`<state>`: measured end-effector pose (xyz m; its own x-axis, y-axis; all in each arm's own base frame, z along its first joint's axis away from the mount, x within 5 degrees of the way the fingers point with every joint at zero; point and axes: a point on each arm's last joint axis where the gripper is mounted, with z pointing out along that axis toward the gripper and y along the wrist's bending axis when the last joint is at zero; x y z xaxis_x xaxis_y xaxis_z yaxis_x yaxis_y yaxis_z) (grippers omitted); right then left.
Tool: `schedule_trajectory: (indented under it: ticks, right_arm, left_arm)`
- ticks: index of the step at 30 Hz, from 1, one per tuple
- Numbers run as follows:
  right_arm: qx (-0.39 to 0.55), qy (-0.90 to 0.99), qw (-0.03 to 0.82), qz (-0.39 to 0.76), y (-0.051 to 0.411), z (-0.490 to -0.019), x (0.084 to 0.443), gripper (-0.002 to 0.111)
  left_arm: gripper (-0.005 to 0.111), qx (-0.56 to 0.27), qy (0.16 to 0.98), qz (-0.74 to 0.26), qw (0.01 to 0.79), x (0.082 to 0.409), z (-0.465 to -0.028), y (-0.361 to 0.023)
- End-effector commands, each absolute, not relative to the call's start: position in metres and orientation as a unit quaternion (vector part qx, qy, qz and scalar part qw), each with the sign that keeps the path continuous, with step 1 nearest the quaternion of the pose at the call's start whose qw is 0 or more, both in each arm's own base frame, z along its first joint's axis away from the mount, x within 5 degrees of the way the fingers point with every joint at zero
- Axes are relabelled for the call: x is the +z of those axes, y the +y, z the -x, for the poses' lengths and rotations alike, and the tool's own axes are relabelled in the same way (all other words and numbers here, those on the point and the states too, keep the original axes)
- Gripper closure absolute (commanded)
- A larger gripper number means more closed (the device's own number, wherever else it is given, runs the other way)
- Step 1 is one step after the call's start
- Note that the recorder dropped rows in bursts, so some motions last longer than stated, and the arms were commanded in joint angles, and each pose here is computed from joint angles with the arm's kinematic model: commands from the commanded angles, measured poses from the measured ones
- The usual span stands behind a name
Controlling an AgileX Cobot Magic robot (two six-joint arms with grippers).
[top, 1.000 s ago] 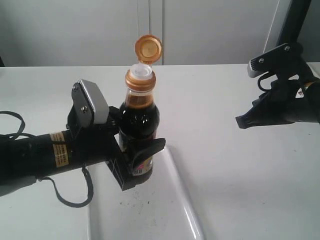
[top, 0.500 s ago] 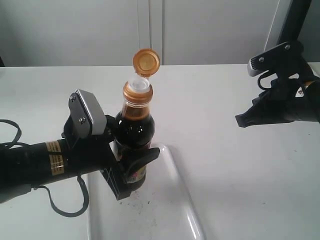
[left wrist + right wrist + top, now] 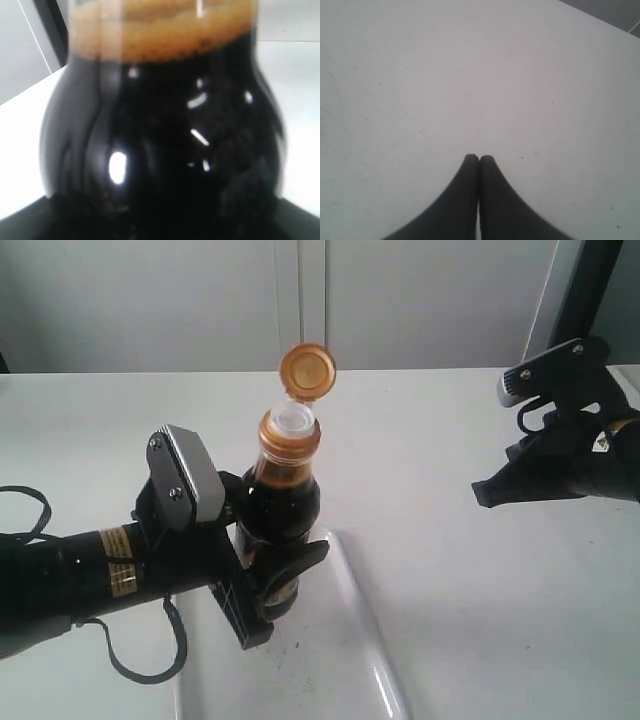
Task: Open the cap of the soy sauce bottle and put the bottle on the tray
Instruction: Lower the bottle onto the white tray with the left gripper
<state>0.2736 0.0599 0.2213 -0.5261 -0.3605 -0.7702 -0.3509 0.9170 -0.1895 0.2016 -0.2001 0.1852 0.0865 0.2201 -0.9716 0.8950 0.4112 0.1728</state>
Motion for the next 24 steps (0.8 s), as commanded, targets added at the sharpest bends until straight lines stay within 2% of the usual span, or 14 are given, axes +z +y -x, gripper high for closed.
schedule_trajectory:
  ticks: [1,15,24]
  right_arm:
    - [-0.005,0.872,0.450,0.193,0.058,-0.274,0.222,0.108]
    - [-0.005,0.872,0.450,0.193,0.058,-0.274,0.222,0.108]
    - [-0.005,0.873,0.448,0.193,0.057,-0.273,0.219,0.108]
  left_arm:
    - [0.107,-0.315,0.581,-0.433,0.613,0.198,-0.201,-0.202]
    - [0.107,-0.293,0.619,-0.450,0.573,0.157,-0.209,-0.206]
    - [0.107,-0.289,0.621,-0.469,0.557,0.149,-0.200,-0.201]
